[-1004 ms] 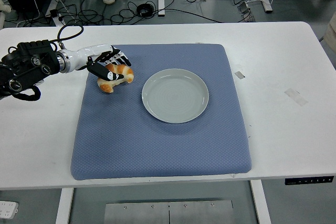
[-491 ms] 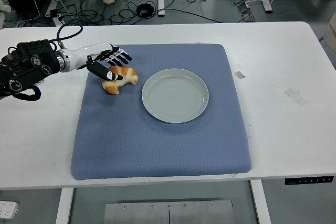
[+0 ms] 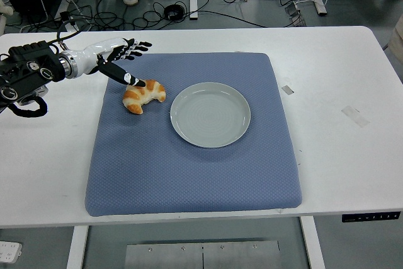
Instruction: Place the bread on the table
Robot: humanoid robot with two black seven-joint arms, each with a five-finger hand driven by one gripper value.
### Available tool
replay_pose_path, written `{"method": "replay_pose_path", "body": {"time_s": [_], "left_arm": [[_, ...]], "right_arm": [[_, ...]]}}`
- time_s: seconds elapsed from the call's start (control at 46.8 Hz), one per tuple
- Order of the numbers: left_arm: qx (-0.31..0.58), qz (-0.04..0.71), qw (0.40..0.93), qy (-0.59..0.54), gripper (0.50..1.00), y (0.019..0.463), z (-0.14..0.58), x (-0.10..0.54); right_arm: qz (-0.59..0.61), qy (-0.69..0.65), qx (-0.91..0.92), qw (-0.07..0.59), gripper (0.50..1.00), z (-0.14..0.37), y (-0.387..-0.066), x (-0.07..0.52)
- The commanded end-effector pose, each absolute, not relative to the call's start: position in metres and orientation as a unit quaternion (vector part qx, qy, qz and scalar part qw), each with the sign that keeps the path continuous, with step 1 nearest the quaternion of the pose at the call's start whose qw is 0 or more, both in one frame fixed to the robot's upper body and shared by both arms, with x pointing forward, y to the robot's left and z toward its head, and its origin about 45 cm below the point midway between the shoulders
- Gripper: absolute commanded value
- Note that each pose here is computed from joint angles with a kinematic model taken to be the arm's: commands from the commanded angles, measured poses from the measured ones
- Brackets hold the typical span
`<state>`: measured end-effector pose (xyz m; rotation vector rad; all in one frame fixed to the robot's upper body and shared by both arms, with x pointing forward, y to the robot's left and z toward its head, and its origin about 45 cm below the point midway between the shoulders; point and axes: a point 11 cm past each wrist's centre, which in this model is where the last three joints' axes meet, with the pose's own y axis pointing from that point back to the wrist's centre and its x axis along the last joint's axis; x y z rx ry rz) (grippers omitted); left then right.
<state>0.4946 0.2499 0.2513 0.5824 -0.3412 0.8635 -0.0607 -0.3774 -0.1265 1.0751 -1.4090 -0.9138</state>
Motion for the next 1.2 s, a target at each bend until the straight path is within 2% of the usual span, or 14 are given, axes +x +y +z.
{"method": "replay_pose_path", "body": {"time_s": [0.0,0.556,1.175], "left_arm": [[0.257,0.422,0.855,-0.158,0.958,0.248,0.259,0.497],[0.146,0.507,0.84,-0.125,0.965,0.268,0.306,0.518],[0.074,0.586,0.804,-0.072,0.966,0.32,0.32,0.522]], "right_arm": [[-0.385,-0.594,0.452,0.543,1.0,-0.126,-0.378,-0.061],[-0.384,-0.593,0.453,0.543,1.0,-0.126,-0.378,-0.061],[-0.385,-0.594,0.453,0.543,1.0,-0.127,-0.377,-0.061]]}}
